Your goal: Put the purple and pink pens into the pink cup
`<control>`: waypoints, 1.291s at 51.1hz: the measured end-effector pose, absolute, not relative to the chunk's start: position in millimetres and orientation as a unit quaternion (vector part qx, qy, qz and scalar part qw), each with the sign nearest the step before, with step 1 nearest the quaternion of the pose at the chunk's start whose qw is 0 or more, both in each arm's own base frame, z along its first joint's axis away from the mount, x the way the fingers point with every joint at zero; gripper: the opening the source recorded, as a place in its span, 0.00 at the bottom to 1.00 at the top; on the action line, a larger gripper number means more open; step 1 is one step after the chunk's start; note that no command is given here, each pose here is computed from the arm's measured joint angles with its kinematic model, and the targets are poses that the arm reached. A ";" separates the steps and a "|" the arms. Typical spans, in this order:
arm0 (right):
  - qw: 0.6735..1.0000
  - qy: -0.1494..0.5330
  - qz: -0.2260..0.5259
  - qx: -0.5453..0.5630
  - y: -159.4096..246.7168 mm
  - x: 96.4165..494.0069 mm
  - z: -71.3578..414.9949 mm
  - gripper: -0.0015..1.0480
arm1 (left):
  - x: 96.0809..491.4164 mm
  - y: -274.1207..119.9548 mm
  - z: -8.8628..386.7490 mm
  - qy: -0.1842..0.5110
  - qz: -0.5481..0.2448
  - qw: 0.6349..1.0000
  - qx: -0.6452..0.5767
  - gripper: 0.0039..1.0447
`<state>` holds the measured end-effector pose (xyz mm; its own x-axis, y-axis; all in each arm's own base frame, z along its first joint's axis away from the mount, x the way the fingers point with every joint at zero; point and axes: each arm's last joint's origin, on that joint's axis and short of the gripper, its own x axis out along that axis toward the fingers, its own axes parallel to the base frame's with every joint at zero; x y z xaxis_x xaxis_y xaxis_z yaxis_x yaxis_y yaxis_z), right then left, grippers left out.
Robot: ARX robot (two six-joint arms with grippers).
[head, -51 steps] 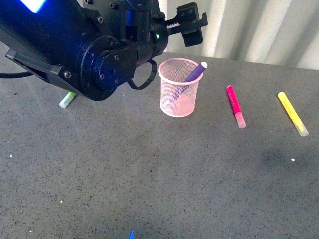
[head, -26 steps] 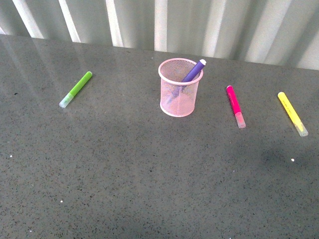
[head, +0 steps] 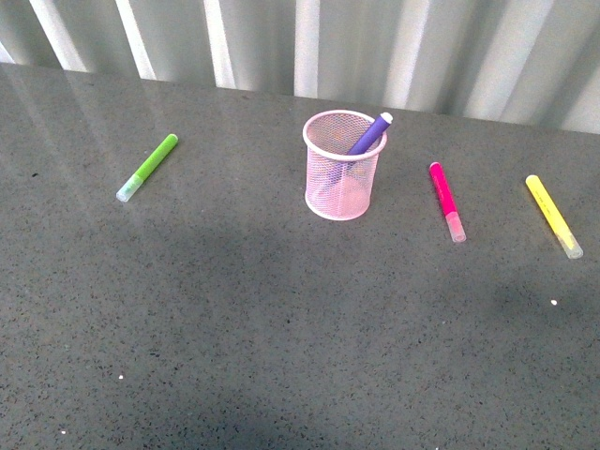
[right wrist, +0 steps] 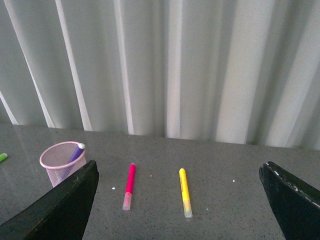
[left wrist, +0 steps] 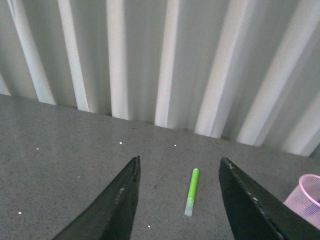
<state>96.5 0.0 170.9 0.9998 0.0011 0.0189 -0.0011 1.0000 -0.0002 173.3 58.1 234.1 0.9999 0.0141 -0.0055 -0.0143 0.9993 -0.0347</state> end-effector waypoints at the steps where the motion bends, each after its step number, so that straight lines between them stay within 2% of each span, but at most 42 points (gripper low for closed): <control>1: 1.000 -0.009 0.001 0.000 0.0 96.5 170.9 0.93 | 172.4 56.7 232.7 0.003 0.007 1.000 -0.017 0.45; 15: 1.000 -0.009 0.000 0.000 -0.1 96.5 170.9 0.93 | 153.4 31.5 208.7 0.000 0.005 1.000 -0.006 0.04; 42: 1.000 -0.009 0.000 0.000 -0.1 96.5 170.9 0.93 | 125.4 0.6 179.8 0.001 0.000 1.000 -0.004 0.03; 66: 1.000 -0.009 0.000 0.000 -0.1 96.5 170.9 0.93 | 114.2 0.0 174.1 -0.013 0.000 1.000 -0.003 0.03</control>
<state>96.5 -0.1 170.9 0.9998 0.0000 0.0189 0.0000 1.0000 -0.0002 114.2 0.0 174.1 0.9997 0.0000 0.0257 0.0002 1.0000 -0.0059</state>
